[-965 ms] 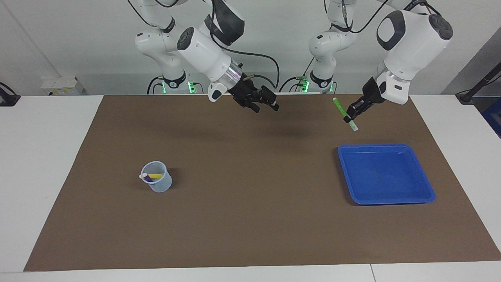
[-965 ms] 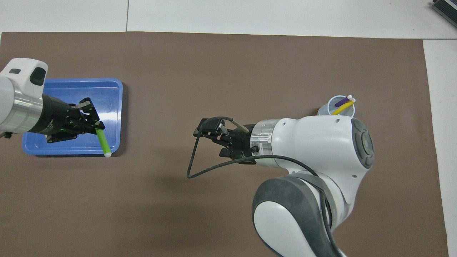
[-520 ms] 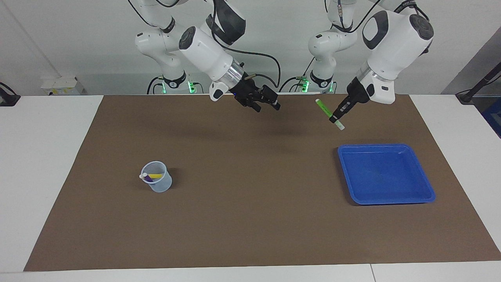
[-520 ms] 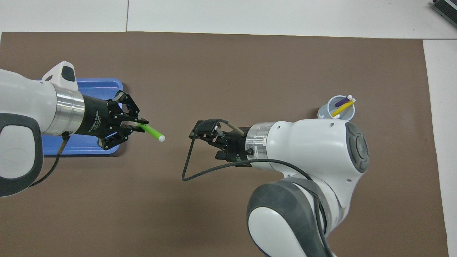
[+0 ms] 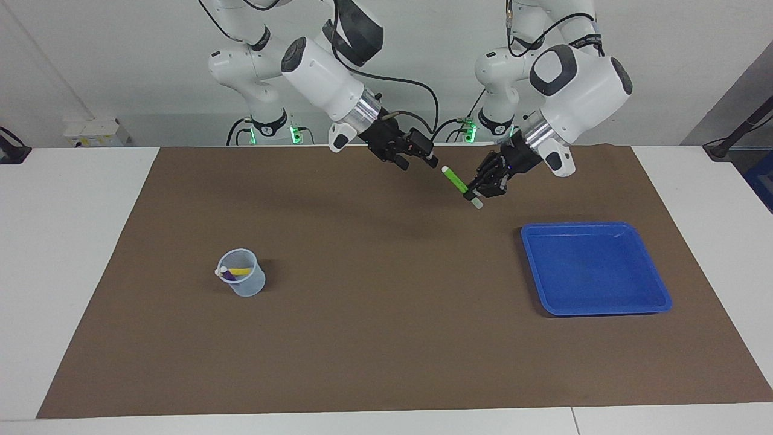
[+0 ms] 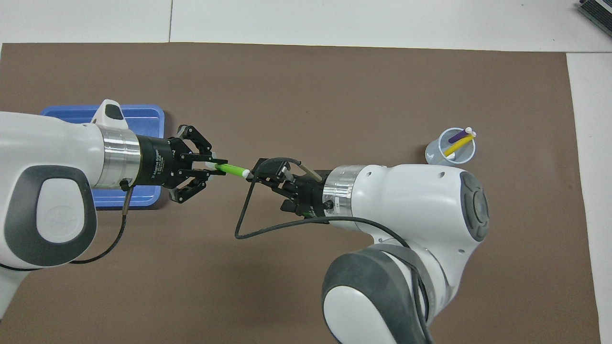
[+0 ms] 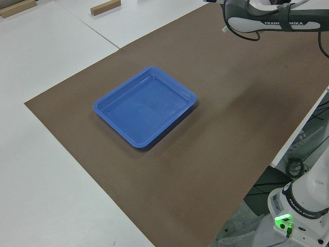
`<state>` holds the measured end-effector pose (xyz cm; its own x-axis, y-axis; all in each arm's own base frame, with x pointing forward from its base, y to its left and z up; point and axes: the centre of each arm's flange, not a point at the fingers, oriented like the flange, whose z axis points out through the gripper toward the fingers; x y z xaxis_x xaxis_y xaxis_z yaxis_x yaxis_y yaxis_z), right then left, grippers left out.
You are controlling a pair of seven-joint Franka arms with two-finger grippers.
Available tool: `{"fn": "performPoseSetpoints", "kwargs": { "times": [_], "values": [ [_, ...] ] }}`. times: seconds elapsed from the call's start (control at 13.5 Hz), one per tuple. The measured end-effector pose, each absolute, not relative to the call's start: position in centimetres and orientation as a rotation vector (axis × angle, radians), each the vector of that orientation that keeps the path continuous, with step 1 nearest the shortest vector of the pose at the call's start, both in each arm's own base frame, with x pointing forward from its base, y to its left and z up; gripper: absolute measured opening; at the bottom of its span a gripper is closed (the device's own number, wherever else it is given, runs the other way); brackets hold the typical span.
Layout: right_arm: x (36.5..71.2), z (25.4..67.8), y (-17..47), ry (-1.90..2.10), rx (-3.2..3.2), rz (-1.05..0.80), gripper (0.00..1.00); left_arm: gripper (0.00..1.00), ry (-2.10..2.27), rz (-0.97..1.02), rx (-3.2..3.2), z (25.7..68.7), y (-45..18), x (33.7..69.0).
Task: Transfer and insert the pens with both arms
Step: 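Grasp the green pen with the right gripper while the left gripper holds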
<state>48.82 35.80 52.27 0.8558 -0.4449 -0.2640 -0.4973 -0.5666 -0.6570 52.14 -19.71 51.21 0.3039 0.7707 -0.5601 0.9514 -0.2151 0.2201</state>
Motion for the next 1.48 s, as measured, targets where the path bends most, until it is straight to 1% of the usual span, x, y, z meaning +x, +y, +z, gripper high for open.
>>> {"fn": "performPoseSetpoints", "kwargs": {
  "times": [0.22,0.3,0.37,0.52,0.59,0.67,0.74,1.11,1.34,1.48],
  "values": [
    [48.5,53.1,38.1,0.700,-2.202,0.041,1.00,0.18,1.540,-0.455,2.030,51.4,-21.3,51.7],
    [48.5,53.1,38.5,0.697,-2.198,0.038,0.96,0.18,1.547,-0.458,2.020,51.4,-21.4,51.7],
    [48.6,52.9,38.6,0.698,-2.198,0.039,0.96,0.18,1.550,-0.462,2.013,51.4,-21.5,51.7],
    [48.8,52.6,38.7,0.690,-2.202,0.038,0.81,0.18,1.548,-0.466,2.010,51.4,-21.9,51.6],
    [48.8,52.6,38.7,0.672,-2.208,0.030,0.81,0.18,1.548,-0.466,2.010,51.5,-22.0,51.5],
    [48.8,52.6,38.6,0.649,-2.214,0.019,0.77,0.18,1.548,-0.467,2.010,51.5,-22.0,51.5],
    [48.9,52.6,38.6,0.628,-2.220,0.008,0.75,0.18,1.549,-0.467,2.010,51.5,-22.0,51.5],
    [49.8,52.3,37.5,0.515,-2.253,-0.063,0.74,0.18,1.548,-0.469,2.012,51.4,-22.1,51.5],
    [51.0,51.7,36.3,0.466,-2.271,-0.105,0.73,0.18,1.548,-0.470,2.013,51.3,-22.2,51.4],
    [51.3,51.5,36.0,0.463,-2.273,-0.109,0.69,0.18,1.547,-0.470,2.014,51.3,-22.2,51.4]
  ]
}}
